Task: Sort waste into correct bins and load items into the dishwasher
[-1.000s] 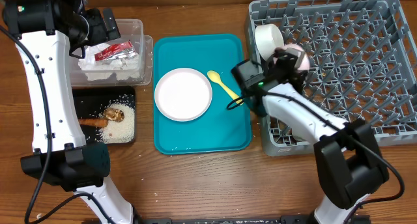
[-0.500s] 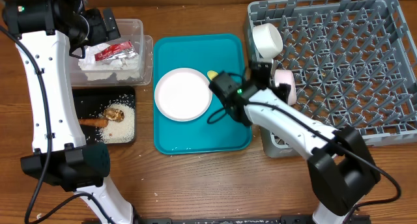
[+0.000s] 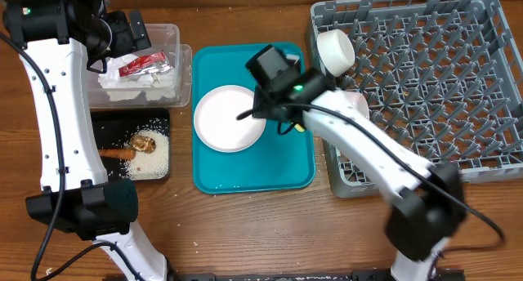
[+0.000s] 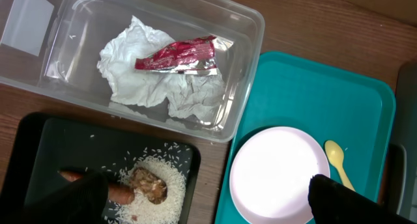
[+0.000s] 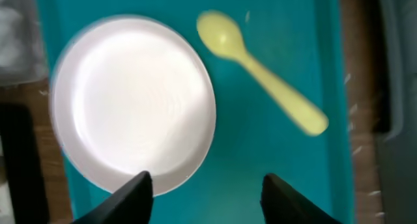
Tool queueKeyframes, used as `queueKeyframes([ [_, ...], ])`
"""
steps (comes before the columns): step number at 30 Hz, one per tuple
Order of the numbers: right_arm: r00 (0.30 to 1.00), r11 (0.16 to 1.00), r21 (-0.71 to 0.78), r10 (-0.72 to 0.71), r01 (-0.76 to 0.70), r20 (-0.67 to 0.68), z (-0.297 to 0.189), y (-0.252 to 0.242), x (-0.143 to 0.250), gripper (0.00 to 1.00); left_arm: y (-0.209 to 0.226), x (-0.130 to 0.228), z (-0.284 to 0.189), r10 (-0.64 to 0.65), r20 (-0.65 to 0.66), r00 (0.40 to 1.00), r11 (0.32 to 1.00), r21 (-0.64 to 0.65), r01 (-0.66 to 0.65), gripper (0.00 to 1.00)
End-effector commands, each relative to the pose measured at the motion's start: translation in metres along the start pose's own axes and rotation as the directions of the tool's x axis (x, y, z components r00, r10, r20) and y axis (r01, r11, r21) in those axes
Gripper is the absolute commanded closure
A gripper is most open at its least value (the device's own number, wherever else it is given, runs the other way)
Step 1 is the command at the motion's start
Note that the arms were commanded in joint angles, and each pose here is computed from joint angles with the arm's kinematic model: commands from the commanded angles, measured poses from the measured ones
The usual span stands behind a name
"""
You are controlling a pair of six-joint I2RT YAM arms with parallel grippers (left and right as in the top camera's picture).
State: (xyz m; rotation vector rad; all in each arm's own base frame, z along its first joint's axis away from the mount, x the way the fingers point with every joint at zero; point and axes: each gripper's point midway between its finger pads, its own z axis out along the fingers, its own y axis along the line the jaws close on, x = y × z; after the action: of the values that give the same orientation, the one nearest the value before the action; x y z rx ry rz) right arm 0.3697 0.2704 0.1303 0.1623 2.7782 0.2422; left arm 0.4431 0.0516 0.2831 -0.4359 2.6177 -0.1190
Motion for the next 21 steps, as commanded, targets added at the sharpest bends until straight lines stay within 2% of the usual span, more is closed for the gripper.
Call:
queueKeyframes([
  [1,0.984,0.997,0.024,0.082,-0.079,-0.161,0.056,0.002,0.035,0.52,0.003,0.0,0.001,-0.007,-0.001,1.0,1.0,-0.007,0.007,0.0],
  [8,0.971,0.992,0.048,0.124,-0.117,-0.206,0.105,0.003,0.048,0.63,0.003,0.0,0.001,-0.007,-0.001,1.0,1.0,-0.007,0.007,0.0],
  [11,0.967,0.99,0.062,0.136,-0.126,-0.215,0.115,0.0,0.051,0.8,0.003,0.0,0.001,-0.007,-0.001,1.0,1.0,-0.007,0.007,0.0],
  [13,0.967,0.99,0.064,0.136,-0.125,-0.214,0.116,0.0,0.051,0.96,0.003,0.0,0.001,-0.007,-0.001,1.0,1.0,-0.007,0.007,0.0],
  [18,0.976,0.987,0.067,0.153,-0.144,-0.154,0.101,-0.005,0.029,0.96,0.003,-0.001,0.001,-0.007,0.0,1.0,1.0,-0.006,0.007,0.0],
  [21,0.993,0.989,0.096,0.114,-0.116,0.03,0.062,-0.017,-0.02,0.96,0.003,0.0,0.001,-0.007,-0.001,1.0,1.0,-0.007,0.007,0.0],
])
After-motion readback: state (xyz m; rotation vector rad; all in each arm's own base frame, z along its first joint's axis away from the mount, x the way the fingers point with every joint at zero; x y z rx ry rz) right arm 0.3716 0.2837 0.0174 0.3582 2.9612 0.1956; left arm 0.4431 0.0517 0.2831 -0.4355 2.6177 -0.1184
